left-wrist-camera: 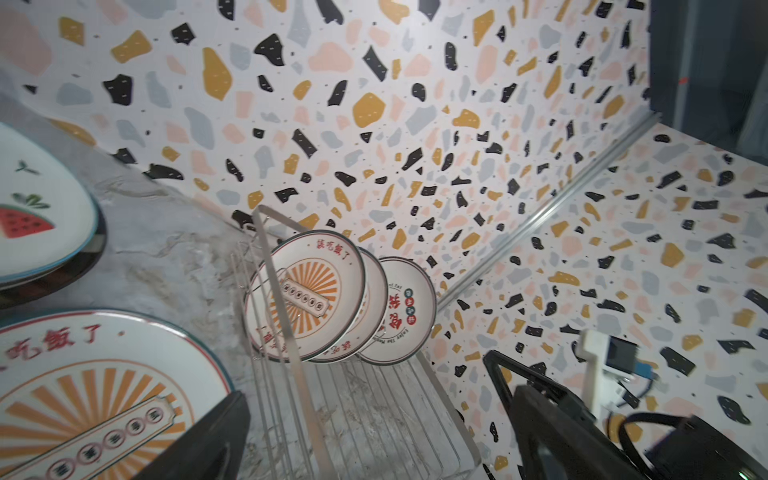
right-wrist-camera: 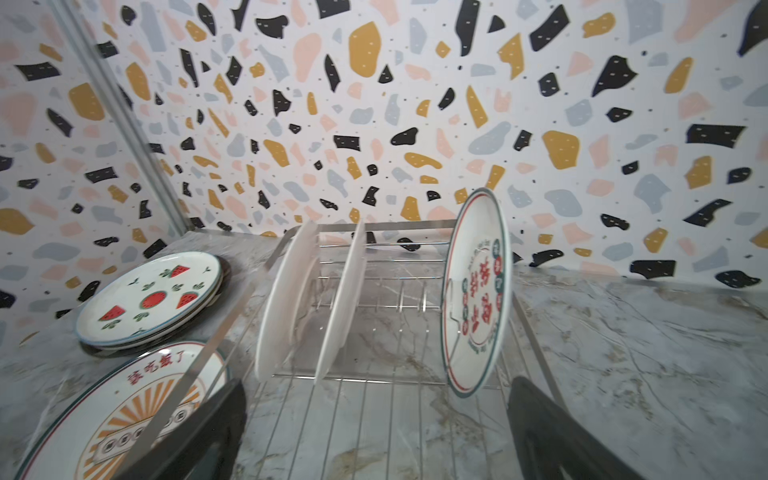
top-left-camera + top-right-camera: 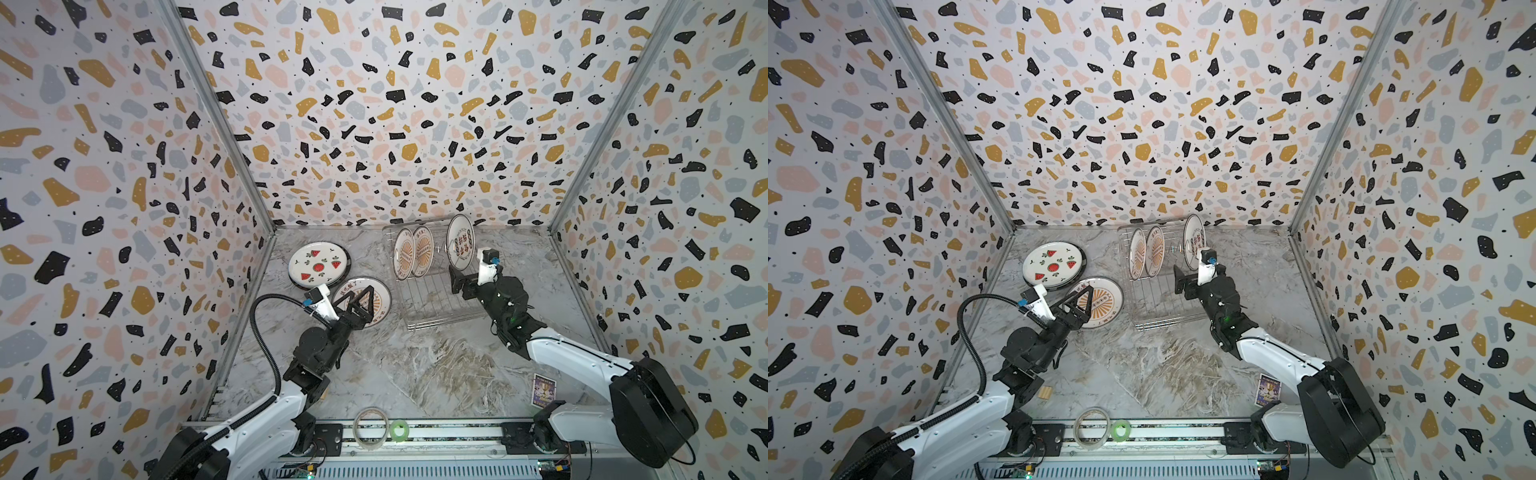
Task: Unload the plates from the dish rack
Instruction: 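Open the left gripper and draw it back while the right reaches to the rack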
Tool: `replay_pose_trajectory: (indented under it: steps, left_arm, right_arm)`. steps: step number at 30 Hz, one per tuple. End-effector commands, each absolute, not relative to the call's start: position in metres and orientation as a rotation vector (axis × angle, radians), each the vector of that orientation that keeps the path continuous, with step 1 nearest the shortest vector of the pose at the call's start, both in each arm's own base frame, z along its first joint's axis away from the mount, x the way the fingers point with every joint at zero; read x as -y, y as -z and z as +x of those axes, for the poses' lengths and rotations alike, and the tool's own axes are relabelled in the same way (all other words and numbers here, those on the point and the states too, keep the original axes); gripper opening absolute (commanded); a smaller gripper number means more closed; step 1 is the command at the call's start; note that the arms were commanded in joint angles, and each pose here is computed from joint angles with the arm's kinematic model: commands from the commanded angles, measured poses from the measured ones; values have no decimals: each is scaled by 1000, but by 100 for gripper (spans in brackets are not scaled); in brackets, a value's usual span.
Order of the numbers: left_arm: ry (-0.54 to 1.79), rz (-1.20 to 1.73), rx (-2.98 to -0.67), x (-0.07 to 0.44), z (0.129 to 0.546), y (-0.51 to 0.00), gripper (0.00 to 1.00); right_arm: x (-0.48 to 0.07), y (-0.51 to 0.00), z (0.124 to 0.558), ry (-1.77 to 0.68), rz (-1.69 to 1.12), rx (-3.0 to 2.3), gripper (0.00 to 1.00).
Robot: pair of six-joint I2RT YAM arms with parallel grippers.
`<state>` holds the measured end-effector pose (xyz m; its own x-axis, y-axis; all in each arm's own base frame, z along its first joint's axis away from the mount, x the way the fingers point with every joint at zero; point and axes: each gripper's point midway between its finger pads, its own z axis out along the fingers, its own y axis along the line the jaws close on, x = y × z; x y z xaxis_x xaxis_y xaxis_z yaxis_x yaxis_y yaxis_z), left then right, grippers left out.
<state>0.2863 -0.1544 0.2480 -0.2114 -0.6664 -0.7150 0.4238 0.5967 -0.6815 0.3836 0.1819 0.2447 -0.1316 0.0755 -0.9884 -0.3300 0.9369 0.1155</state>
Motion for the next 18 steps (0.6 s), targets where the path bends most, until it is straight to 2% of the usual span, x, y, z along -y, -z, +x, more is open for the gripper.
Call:
replay_pose_trajectory:
  steps: [1, 12, 18]
  left_arm:
    - [1058, 6, -1304, 175, 268, -297, 100]
    - [1113, 201, -1205, 208, 259, -320, 100]
    - [1107, 252, -1235, 224, 267, -315, 100]
  right_arm:
    - [-173, -261, 404, -360, -145, -1674, 99]
    - [-148, -250, 482, -256, -36, -1771, 99]
    - [-140, -234, 518, -127, 17, -1834, 81]
